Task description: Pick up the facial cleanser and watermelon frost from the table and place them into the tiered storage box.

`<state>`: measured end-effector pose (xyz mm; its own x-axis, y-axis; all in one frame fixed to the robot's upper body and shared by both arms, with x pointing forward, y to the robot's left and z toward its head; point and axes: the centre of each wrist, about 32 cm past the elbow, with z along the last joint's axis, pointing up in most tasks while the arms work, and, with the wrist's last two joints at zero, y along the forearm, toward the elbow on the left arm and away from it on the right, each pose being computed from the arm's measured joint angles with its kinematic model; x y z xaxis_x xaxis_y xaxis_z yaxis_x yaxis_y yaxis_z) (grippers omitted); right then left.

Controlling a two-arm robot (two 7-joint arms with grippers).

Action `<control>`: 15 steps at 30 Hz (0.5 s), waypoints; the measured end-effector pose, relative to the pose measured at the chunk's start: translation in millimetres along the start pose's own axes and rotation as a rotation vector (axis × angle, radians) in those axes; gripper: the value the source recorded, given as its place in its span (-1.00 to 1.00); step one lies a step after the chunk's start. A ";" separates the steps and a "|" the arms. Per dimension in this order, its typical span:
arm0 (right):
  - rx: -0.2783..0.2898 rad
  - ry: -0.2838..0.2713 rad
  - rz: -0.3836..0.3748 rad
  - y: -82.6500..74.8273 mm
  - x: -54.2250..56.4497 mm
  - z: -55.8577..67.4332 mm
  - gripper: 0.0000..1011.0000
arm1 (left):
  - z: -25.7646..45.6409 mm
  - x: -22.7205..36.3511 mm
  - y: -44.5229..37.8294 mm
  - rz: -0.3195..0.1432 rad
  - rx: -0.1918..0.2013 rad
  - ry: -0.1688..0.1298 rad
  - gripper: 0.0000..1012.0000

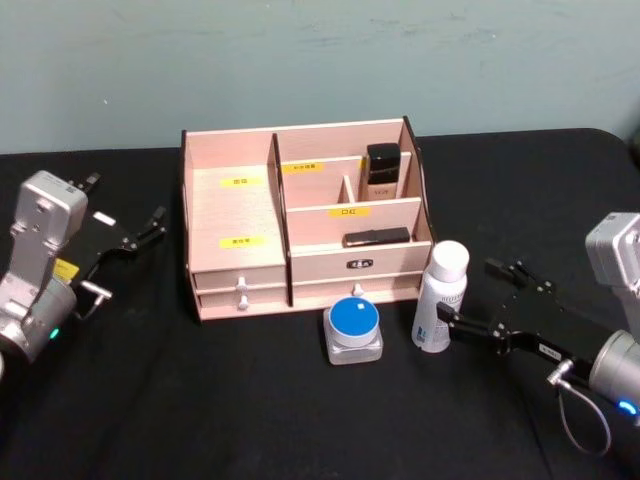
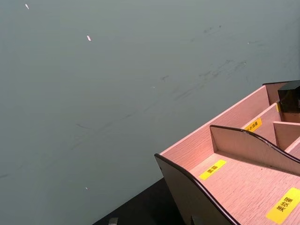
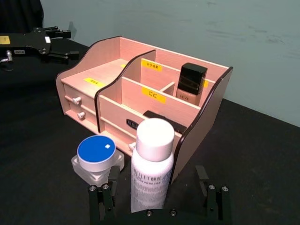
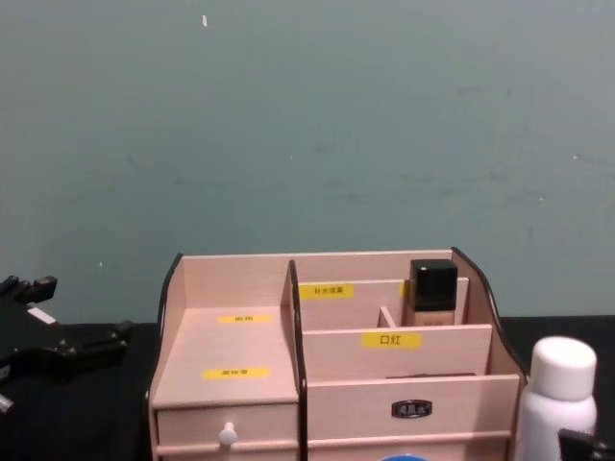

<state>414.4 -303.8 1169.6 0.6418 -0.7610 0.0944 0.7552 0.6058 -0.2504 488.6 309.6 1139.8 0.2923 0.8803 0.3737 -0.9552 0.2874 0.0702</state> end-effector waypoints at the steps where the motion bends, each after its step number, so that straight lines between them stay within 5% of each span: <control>1: 0.002 0.000 -0.001 2.4 0.6 0.7 0.98 | 0.0 0.0 0.0 0.000 0.000 0.000 1.00; 15: 0.003 0.005 -0.004 20.9 6.0 0.4 0.98 | 0.0 0.0 0.0 0.000 0.000 0.000 1.00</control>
<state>434.1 -295.6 1165.3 0.6378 -0.7649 0.0908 0.7585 0.6031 -0.2469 488.6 309.6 1139.8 0.2923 0.8803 0.3737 -0.9552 0.2874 0.0703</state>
